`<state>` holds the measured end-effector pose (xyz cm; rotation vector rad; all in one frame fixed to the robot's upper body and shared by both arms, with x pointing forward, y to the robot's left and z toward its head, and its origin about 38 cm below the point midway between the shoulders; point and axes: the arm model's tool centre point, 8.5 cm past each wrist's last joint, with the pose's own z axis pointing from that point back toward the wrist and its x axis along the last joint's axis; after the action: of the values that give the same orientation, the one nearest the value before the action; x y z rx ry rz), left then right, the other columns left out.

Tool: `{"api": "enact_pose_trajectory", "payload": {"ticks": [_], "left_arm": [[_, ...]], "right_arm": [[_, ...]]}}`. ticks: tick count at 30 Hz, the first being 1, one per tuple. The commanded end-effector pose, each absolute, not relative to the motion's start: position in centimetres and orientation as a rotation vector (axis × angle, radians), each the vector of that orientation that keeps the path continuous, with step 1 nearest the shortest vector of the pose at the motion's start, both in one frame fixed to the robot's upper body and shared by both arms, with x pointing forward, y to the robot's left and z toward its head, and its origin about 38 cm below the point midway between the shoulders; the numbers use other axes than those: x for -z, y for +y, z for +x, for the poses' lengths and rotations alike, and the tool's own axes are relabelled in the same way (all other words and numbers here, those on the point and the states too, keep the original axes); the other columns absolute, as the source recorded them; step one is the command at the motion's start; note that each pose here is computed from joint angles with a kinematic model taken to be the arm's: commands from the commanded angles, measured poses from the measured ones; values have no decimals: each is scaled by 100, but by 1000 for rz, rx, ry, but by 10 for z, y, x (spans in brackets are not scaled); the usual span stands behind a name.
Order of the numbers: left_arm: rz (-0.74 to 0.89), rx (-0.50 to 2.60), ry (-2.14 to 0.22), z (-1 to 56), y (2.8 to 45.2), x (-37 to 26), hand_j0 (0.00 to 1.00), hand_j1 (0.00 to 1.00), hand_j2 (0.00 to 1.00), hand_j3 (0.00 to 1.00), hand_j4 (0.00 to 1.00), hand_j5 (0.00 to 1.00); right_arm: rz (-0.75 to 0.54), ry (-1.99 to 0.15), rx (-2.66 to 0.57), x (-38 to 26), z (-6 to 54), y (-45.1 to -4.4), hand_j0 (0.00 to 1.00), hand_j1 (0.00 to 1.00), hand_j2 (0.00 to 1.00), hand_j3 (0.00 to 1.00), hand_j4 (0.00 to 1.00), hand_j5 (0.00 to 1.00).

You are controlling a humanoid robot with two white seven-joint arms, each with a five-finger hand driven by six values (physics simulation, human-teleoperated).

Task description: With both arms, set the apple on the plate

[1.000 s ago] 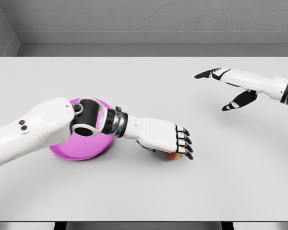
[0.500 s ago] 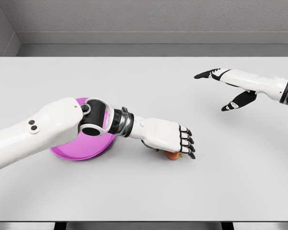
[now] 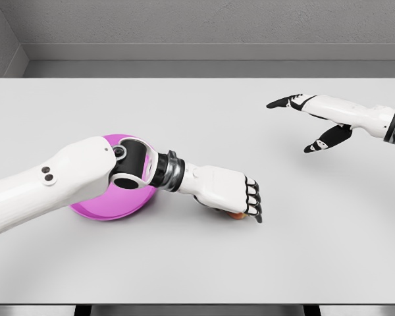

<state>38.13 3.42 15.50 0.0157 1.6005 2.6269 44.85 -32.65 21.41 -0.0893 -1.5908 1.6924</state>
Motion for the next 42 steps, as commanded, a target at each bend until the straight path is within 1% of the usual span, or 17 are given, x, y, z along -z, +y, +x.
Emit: {"api": "enact_pose_trajectory", "payload": {"ticks": [1, 4, 6, 7, 12, 19, 21, 24, 26, 27, 29, 30, 32, 34, 35, 40, 42], "left_arm": [[20, -2625, 1608, 381, 34, -156, 76, 76, 76, 76, 76, 76], [17, -2626, 1603, 381, 34, -156, 64, 64, 64, 64, 64, 64], [6, -2624, 1591, 381, 34, -155, 60, 60, 60, 60, 60, 60], [7, -2623, 1588, 380, 34, -155, 56, 56, 56, 56, 56, 56], [5, -2620, 1585, 380, 33, -155, 51, 51, 51, 51, 51, 51], [-9, -2620, 1585, 382, 36, -158, 47, 47, 47, 47, 47, 47], [-25, -2611, 1591, 385, 38, -165, 44, 44, 44, 44, 44, 44], [-69, -2609, 1626, 392, 64, -189, 41, 41, 41, 41, 41, 41], [-127, -2611, 1694, 395, 102, -220, 41, 41, 41, 41, 41, 41], [-219, -2635, 1749, 402, 138, -241, 41, 41, 41, 41, 41, 41], [-373, -2694, 1824, 414, 194, -268, 41, 41, 41, 41, 41, 41], [-466, -2742, 1841, 417, 228, -279, 41, 41, 41, 41, 41, 41], [-600, -2830, 1809, 417, 275, -285, 41, 41, 41, 41, 41, 41], [-634, -2885, 1794, 423, 289, -278, 41, 41, 41, 41, 41, 41], [-621, -2911, 1789, 423, 292, -270, 41, 41, 41, 41, 41, 41], [-566, -2941, 1781, 420, 289, -254, 42, 42, 42, 42, 42, 42], [-562, -2944, 1781, 419, 289, -252, 50, 50, 50, 50, 50, 50]], "right_arm": [[-86, -1595, -1684, -215, 449, -327, 100, 100, 100, 100, 100, 100], [-85, -1598, -1682, -215, 449, -326, 100, 100, 100, 100, 100, 100], [-87, -1595, -1683, -215, 449, -327, 100, 100, 100, 100, 100, 100], [-87, -1595, -1683, -215, 449, -327, 100, 100, 100, 100, 100, 100], [-86, -1594, -1683, -214, 449, -327, 100, 100, 100, 100, 100, 100], [-88, -1590, -1679, -213, 449, -329, 100, 100, 100, 100, 100, 100], [-88, -1589, -1680, -213, 449, -329, 100, 100, 100, 100, 100, 100], [-87, -1588, -1680, -213, 449, -329, 100, 100, 100, 100, 100, 100], [-88, -1586, -1679, -212, 449, -329, 100, 100, 100, 100, 100, 100], [-88, -1585, -1677, -212, 449, -329, 100, 100, 100, 100, 100, 100], [-88, -1585, -1677, -212, 449, -329, 100, 100, 100, 100, 100, 100], [-88, -1585, -1677, -212, 449, -329, 100, 100, 100, 100, 100, 100], [-88, -1585, -1677, -212, 449, -329, 100, 100, 100, 100, 100, 100], [-87, -1583, -1676, -211, 449, -330, 100, 100, 100, 100, 100, 100], [-88, -1584, -1676, -212, 449, -330, 100, 100, 100, 100, 100, 100], [-85, -1581, -1679, -211, 449, -329, 100, 100, 100, 100, 100, 100], [-83, -1580, -1680, -210, 449, -329, 100, 100, 100, 100, 100, 100]]}}
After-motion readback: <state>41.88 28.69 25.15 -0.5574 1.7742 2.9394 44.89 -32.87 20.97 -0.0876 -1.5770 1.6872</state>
